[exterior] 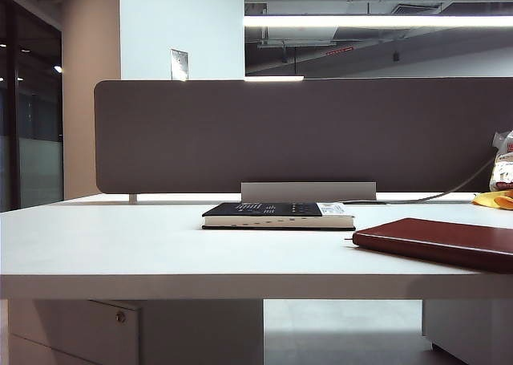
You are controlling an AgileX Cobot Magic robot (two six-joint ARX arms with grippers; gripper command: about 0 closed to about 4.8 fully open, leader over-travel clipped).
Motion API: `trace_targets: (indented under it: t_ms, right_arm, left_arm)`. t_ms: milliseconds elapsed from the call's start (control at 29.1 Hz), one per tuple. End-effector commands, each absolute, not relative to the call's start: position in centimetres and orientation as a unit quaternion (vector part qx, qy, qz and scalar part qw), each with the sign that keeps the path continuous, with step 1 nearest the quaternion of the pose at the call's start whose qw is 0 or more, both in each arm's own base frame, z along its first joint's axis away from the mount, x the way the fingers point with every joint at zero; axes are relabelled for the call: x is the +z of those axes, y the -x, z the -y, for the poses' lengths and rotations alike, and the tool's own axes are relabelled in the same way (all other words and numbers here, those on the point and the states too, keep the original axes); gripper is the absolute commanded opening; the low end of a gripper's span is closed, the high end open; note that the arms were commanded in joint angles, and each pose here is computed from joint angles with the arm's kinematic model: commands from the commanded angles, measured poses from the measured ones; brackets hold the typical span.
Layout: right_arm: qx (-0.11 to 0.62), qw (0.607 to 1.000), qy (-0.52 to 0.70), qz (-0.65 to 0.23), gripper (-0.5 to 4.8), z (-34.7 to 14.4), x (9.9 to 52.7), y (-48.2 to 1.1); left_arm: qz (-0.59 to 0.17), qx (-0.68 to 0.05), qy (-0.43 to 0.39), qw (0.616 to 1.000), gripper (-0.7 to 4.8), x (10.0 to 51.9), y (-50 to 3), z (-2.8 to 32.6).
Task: Pick up the red book and place it on top of the black book.
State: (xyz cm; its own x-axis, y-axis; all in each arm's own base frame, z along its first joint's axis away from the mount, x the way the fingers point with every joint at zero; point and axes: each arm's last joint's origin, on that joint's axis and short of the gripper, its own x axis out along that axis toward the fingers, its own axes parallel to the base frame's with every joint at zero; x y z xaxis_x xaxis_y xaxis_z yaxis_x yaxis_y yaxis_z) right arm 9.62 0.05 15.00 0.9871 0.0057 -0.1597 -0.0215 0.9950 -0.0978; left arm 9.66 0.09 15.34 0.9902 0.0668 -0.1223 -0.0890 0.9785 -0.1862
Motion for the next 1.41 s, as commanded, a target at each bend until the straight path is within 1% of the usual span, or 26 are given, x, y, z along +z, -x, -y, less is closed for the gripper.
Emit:
trace_targets:
  t_ms: [34,378,585,894,963,1032,1135,1204,1307,1410]
  right_arm:
    - [0.008,0.996,0.049,-0.075,-0.01,-0.1,15.0,-9.6]
    - [0.008,0.996,0.049,-0.075,-0.01,-0.1,15.0,-9.6]
    - [0.008,0.996,0.049,-0.074,-0.01,-0.1,15.0,-9.6]
    - [0.008,0.998,0.046,-0.044,-0.01,-0.1,15.6,-9.7]
    - [0.008,0.999,0.015,-0.037,-0.01,-0.1,15.8,-9.7]
    - [0.006,0.999,-0.044,-0.026,-0.01,-0.1,16.0,-9.7]
    - [0.006,0.99,-0.138,-0.011,-0.01,-0.1,16.3,-9.8]
    - [0.005,0.985,-0.174,-0.013,-0.01,-0.1,16.3,-9.8]
    - [0.026,0.977,-0.209,-0.018,-0.02,-0.2,16.2,-9.7]
    - [0.059,0.964,-0.255,-0.042,-0.02,-0.4,16.0,-9.7]
  left_arm:
    - [-0.054,0.041,0.092,0.993,-0.06,15.4,-9.7,-0.1]
    - [-0.082,0.047,0.084,0.992,-0.06,14.9,-9.6,-0.1]
    - [-0.083,0.046,0.081,0.992,-0.06,14.9,-9.6,-0.1]
    - [-0.083,0.045,0.083,0.992,-0.06,14.9,-9.6,-0.1]
    - [-0.083,0.045,0.083,0.992,-0.06,14.9,-9.6,-0.1]
    - [-0.083,0.046,0.091,0.991,-0.06,14.9,-9.6,-0.1]
    - [-0.082,0.047,0.109,0.989,-0.06,14.8,-9.6,-0.1]
    - [-0.082,0.048,0.116,0.989,-0.06,14.8,-9.6,-0.1]
    - [-0.082,0.048,0.117,0.989,-0.06,14.8,-9.6,-0.1]
    - [-0.082,0.047,0.117,0.989,-0.06,14.8,-9.6,-0.1]
